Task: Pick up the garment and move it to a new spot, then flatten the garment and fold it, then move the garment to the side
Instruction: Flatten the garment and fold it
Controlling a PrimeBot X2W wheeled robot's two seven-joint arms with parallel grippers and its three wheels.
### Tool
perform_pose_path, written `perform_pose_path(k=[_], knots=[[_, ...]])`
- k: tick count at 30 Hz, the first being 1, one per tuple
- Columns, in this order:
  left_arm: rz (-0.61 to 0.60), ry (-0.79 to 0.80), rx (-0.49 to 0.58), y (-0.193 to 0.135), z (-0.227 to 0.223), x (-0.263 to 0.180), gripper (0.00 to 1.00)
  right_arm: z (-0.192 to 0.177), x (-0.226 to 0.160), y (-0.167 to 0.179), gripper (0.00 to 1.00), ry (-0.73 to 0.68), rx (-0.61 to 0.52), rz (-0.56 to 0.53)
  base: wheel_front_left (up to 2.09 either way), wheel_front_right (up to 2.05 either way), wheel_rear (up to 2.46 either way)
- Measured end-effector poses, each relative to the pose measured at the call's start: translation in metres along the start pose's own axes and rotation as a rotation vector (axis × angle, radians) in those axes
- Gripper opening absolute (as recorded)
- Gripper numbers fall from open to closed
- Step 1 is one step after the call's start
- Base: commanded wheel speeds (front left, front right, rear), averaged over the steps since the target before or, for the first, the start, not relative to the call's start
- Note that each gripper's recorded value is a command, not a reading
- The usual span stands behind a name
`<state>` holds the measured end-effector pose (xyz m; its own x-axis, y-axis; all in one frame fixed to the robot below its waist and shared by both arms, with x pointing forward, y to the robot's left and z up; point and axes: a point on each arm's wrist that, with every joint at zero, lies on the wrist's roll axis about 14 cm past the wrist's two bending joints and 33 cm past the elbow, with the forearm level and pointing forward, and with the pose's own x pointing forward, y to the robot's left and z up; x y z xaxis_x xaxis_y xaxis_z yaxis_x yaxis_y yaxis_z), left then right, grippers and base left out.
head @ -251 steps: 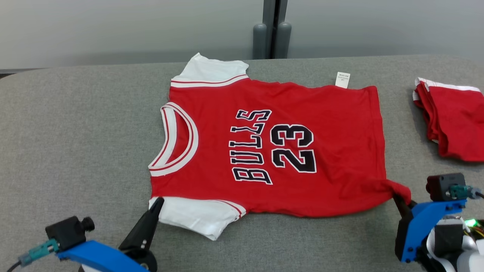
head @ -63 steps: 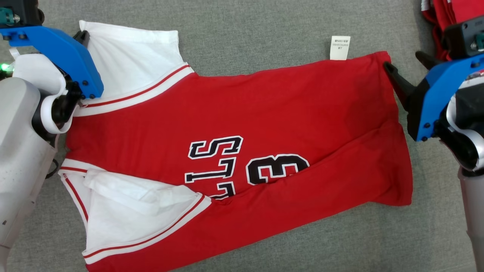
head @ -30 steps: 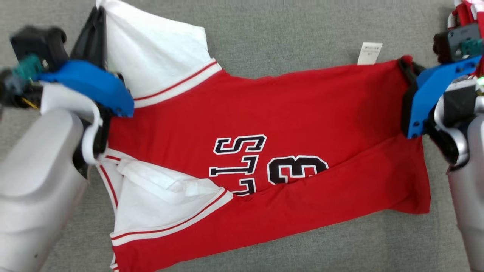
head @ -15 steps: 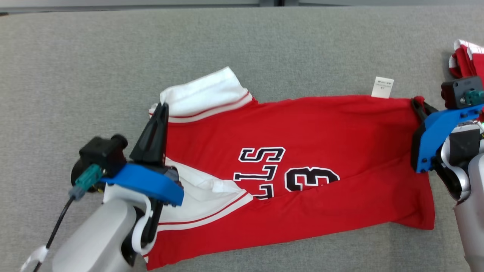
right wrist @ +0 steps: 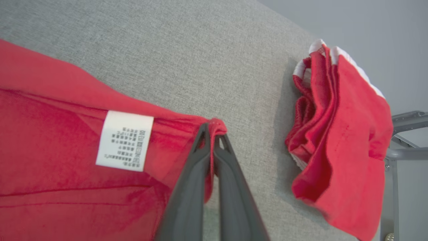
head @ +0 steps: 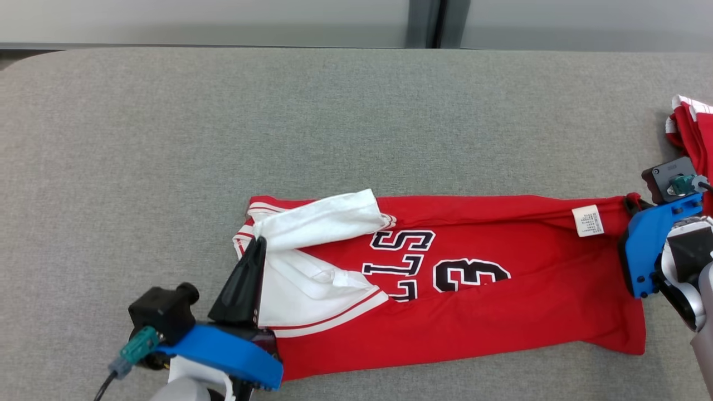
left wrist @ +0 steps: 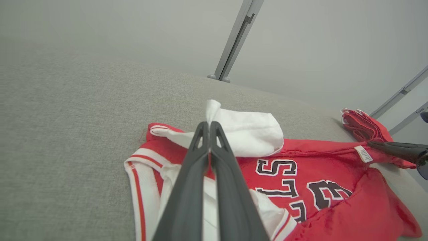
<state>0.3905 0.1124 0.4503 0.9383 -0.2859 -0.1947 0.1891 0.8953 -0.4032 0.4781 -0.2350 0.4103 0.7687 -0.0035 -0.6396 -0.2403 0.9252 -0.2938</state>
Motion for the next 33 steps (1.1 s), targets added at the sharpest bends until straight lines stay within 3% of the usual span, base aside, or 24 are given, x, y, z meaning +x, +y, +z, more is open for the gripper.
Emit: perform_pose_path(k=[22, 23, 24, 25, 26, 27, 28, 33], knots=[[0.059, 0.232, -0.138, -0.008, -0.067, -0.060, 0.00, -0.004, -0.003, -0.001, 0.00, 0.025, -0.023, 0.004, 0.00, 0.00, 0.00], [0.062, 0.241, -0.131, -0.007, -0.068, -0.061, 0.00, -0.006, -0.003, 0.000, 0.28, 0.034, -0.021, 0.004, 0.00, 0.00, 0.00], [0.065, 0.249, -0.127, -0.006, -0.070, -0.062, 0.00, -0.008, -0.003, 0.001, 0.90, 0.041, -0.020, 0.006, 0.00, 0.00, 0.00], [0.066, 0.255, -0.127, -0.005, -0.072, -0.063, 0.00, -0.011, -0.003, 0.001, 1.00, 0.044, -0.013, 0.007, 0.00, 0.00, 0.00], [0.065, 0.270, -0.126, -0.005, -0.075, -0.064, 0.00, -0.011, -0.004, 0.001, 1.00, 0.043, 0.000, 0.005, 0.00, 0.00, 0.00], [0.067, 0.278, -0.126, -0.005, -0.077, -0.064, 0.27, -0.010, -0.004, 0.001, 1.00, 0.040, 0.009, 0.003, 0.00, 0.00, 0.00], [0.064, 0.282, -0.125, -0.006, -0.078, -0.065, 1.00, -0.010, -0.005, 0.000, 1.00, 0.038, 0.018, 0.001, 0.00, 0.00, 0.00], [0.061, 0.276, -0.102, -0.004, -0.079, -0.070, 1.00, -0.006, -0.016, -0.008, 1.00, -0.013, 0.095, -0.024, 0.00, 0.00, 0.00]])
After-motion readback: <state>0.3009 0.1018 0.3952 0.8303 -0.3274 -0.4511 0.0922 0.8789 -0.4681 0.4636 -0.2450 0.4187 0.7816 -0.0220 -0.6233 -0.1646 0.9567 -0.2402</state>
